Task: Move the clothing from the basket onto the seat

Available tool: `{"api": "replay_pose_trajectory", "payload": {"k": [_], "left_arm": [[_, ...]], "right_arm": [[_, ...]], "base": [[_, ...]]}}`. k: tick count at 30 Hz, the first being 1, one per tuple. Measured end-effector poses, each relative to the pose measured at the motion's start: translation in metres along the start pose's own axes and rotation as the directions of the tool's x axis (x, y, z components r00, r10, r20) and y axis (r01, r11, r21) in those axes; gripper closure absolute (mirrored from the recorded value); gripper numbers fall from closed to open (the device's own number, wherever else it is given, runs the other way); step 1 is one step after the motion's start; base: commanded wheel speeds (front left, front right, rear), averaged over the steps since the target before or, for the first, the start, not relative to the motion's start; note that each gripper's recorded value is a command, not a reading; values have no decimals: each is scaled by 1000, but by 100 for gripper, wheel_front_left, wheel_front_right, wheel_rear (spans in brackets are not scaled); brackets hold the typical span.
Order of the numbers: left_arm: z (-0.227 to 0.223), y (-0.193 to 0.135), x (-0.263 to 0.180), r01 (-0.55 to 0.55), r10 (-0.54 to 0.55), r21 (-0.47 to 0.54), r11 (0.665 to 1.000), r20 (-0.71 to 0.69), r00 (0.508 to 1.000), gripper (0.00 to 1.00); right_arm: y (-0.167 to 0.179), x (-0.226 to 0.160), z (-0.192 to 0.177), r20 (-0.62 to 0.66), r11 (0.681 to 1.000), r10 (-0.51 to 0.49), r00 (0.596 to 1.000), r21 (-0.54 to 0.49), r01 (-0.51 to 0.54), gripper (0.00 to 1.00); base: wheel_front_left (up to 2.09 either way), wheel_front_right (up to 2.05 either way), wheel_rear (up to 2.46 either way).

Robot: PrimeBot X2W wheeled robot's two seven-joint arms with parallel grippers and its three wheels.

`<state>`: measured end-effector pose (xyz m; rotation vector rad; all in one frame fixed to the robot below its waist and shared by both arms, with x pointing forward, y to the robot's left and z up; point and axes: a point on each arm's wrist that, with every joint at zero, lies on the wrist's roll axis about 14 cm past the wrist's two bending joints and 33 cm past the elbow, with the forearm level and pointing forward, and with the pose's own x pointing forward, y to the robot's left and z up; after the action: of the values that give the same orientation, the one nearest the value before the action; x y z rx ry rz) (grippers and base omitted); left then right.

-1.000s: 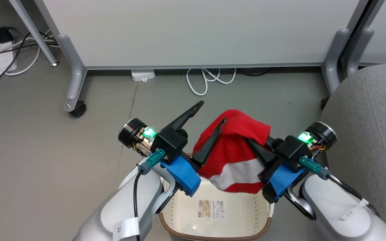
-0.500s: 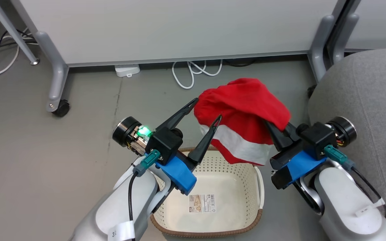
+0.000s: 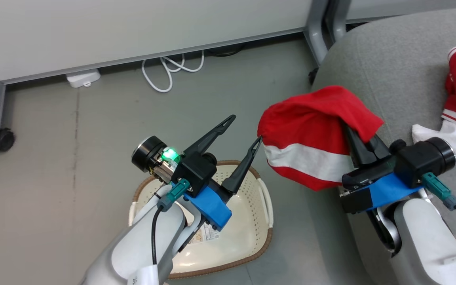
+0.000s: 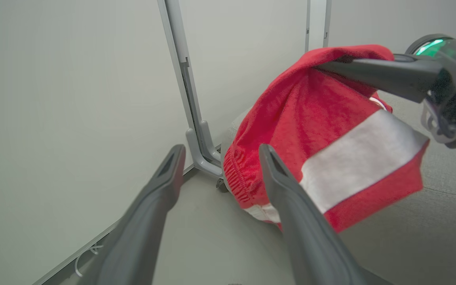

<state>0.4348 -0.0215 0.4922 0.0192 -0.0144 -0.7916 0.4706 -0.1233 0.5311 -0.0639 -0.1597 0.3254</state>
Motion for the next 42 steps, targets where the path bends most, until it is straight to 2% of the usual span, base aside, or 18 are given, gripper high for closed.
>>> {"api": "replay_pose_trajectory", "payload": {"k": [5, 13, 23, 29, 35, 39, 42], "left_arm": [[-8, -23, 17, 86, -86, -15, 996, -4, 996, 0], [-18, -65, 39, 233, -233, -34, 972, -8, 972, 0], [-22, -91, 53, 316, -316, -55, 947, 0, 949, 0], [-23, -88, 53, 313, -313, -55, 948, -1, 950, 0], [-26, -75, 57, 287, -287, -54, 956, 4, 958, 0], [-32, -61, 63, 270, -270, -54, 961, 6, 963, 0], [-41, -49, 70, 261, -261, -53, 964, 8, 965, 0]], "right_arm": [[-35, -26, 0, -9, 992, -124, 992, -7, 124, 100], [-73, -74, -8, -56, 960, -280, 958, -26, 279, 100], [-89, -101, -7, -70, 933, -361, 930, -41, 358, 100], [-92, -96, 2, -39, 930, -368, 929, -36, 367, 100], [-104, -67, 32, 63, 934, -342, 937, -83, 347, 100], [-131, -42, 67, 177, 919, -343, 922, -139, 369, 100], [-155, -22, 98, 275, 895, -345, 897, -191, 403, 100]], "base": [[0, 0, 0], [0, 0, 0], [0, 0, 0], [0, 0, 0], [0, 0, 0], [0, 0, 0], [0, 0, 0]]}}
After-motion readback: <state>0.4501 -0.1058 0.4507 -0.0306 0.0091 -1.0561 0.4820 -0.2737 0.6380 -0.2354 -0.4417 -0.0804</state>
